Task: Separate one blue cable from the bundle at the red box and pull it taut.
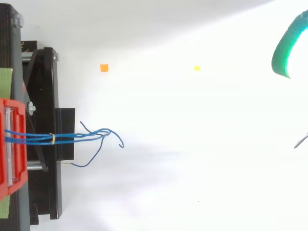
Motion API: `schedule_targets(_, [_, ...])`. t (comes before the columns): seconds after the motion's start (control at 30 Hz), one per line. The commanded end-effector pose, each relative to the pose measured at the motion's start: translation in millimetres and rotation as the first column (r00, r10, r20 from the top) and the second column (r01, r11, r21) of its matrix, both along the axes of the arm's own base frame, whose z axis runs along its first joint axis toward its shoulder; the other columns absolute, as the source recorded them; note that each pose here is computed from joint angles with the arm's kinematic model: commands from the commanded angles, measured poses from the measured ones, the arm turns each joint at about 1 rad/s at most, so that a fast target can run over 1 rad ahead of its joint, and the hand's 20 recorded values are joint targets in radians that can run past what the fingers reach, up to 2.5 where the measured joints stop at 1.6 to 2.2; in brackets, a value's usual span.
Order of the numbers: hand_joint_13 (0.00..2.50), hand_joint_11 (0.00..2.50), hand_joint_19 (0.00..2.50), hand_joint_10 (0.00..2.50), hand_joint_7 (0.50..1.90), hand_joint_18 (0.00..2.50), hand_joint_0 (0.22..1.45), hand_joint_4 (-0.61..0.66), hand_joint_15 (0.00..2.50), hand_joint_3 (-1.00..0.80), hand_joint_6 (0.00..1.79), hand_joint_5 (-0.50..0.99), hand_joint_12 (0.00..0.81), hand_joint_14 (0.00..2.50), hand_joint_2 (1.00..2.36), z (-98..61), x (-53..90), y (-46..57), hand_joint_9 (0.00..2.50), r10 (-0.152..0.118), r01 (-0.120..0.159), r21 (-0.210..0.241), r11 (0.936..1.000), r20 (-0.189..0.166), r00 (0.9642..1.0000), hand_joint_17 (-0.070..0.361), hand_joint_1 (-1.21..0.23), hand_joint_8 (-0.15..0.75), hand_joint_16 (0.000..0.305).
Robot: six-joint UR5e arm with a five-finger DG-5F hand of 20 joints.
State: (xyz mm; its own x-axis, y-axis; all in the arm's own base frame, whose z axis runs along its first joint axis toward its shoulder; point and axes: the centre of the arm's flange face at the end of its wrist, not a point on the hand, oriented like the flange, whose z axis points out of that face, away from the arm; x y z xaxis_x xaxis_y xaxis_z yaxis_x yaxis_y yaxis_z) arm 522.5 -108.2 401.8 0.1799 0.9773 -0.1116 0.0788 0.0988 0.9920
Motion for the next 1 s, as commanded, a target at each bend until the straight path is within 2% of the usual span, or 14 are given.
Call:
schedule_targets(0.0, [0.60, 0.49, 0.68, 0.02, 0.83, 0.56, 0.50, 0.18, 0.34, -0.49, 0.50, -0.20, 0.346, 0.01, 1.00, -3.6, -4.4, -0.6, 0.65, 0.000, -0.001, -0.037, 0.9993, -0.047, 0.9989, 0.126, -0.52, 0.297, 0.056])
schedule_targets(0.1, [0.62, 0.49, 0.67, 0.01, 0.82, 0.57, 0.50, 0.17, 0.35, -0.49, 0.50, -0.20, 0.341, 0.01, 1.00, -5.0, -6.4, -1.8, 0.66, -0.003, -0.001, -0.054, 0.9986, -0.067, 0.9978, 0.123, -0.53, 0.295, 0.055])
schedule_targets(0.27, [0.57, 0.48, 0.62, 0.01, 0.83, 0.52, 0.50, 0.20, 0.33, -0.49, 0.50, -0.21, 0.375, 0.01, 1.00, -5.0, -6.3, -1.0, 0.59, -0.001, -0.003, -0.061, 0.9981, -0.068, 0.9977, 0.132, -0.55, 0.318, 0.059])
schedule_targets(0.47, [0.56, 0.49, 0.63, 0.01, 0.83, 0.50, 0.51, 0.19, 0.33, -0.48, 0.50, -0.20, 0.361, 0.01, 1.00, -5.0, -6.3, -1.0, 0.60, -0.001, -0.004, -0.063, 0.9980, -0.068, 0.9977, 0.125, -0.55, 0.304, 0.056])
schedule_targets(0.63, [0.57, 0.49, 0.63, 0.02, 0.83, 0.51, 0.53, 0.20, 0.33, -0.46, 0.50, -0.20, 0.357, 0.01, 1.00, -4.8, -6.1, -1.0, 0.62, 0.001, -0.009, -0.106, 0.9944, -0.075, 0.9972, 0.122, -0.55, 0.305, 0.054])
schedule_targets(0.67, [0.57, 0.50, 0.62, 0.01, 0.84, 0.53, 0.54, 0.20, 0.33, -0.45, 0.50, -0.19, 0.356, 0.01, 1.00, -4.9, -4.9, -0.9, 0.65, -0.005, -0.007, -0.148, 0.9890, -0.077, 0.9970, 0.120, -0.56, 0.309, 0.053])
schedule_targets(0.7, [0.58, 0.50, 0.62, 0.02, 0.83, 0.53, 0.55, 0.21, 0.33, -0.45, 0.50, -0.19, 0.354, 0.01, 1.00, -4.7, -4.5, -0.6, 0.67, -0.007, -0.006, -0.167, 0.9860, -0.078, 0.9969, 0.119, -0.56, 0.307, 0.053])
schedule_targets(0.73, [0.59, 0.51, 0.62, 0.02, 0.84, 0.54, 0.55, 0.21, 0.33, -0.44, 0.50, -0.18, 0.353, 0.01, 1.00, -3.2, -2.7, -0.3, 0.68, -0.012, -0.005, -0.223, 0.9748, -0.073, 0.9973, 0.119, -0.56, 0.309, 0.053])
schedule_targets(0.77, [0.59, 0.53, 0.62, 0.02, 0.84, 0.54, 0.56, 0.21, 0.33, -0.44, 0.50, -0.18, 0.348, 0.01, 1.00, -2.7, -1.9, 0.4, 0.69, -0.012, -0.005, -0.239, 0.9711, -0.070, 0.9975, 0.117, -0.56, 0.308, 0.052])
schedule_targets(0.8, [0.59, 0.53, 0.62, 0.02, 0.84, 0.54, 0.56, 0.21, 0.33, -0.44, 0.50, -0.18, 0.348, 0.01, 1.00, -6.6, 3.6, 0.3, 0.69, -0.025, 0.004, -0.296, 0.9552, -0.068, 0.9973, 0.117, -0.56, 0.308, 0.052])
schedule_targets(0.87, [0.60, 0.53, 0.62, 0.02, 0.85, 0.55, 0.56, 0.21, 0.34, -0.44, 0.50, -0.18, 0.349, 0.01, 1.00, -9.5, 6.7, 1.3, 0.71, -0.033, 0.010, -0.314, 0.9492, -0.068, 0.9972, 0.117, -0.56, 0.306, 0.052])
schedule_targets(0.97, [0.60, 0.54, 0.62, 0.02, 0.85, 0.55, 0.56, 0.22, 0.33, -0.44, 0.50, -0.18, 0.349, 0.01, 1.00, -16.2, 11.8, 3.0, 0.71, -0.042, 0.018, -0.314, 0.9492, -0.069, 0.9968, 0.116, -0.56, 0.310, 0.052])
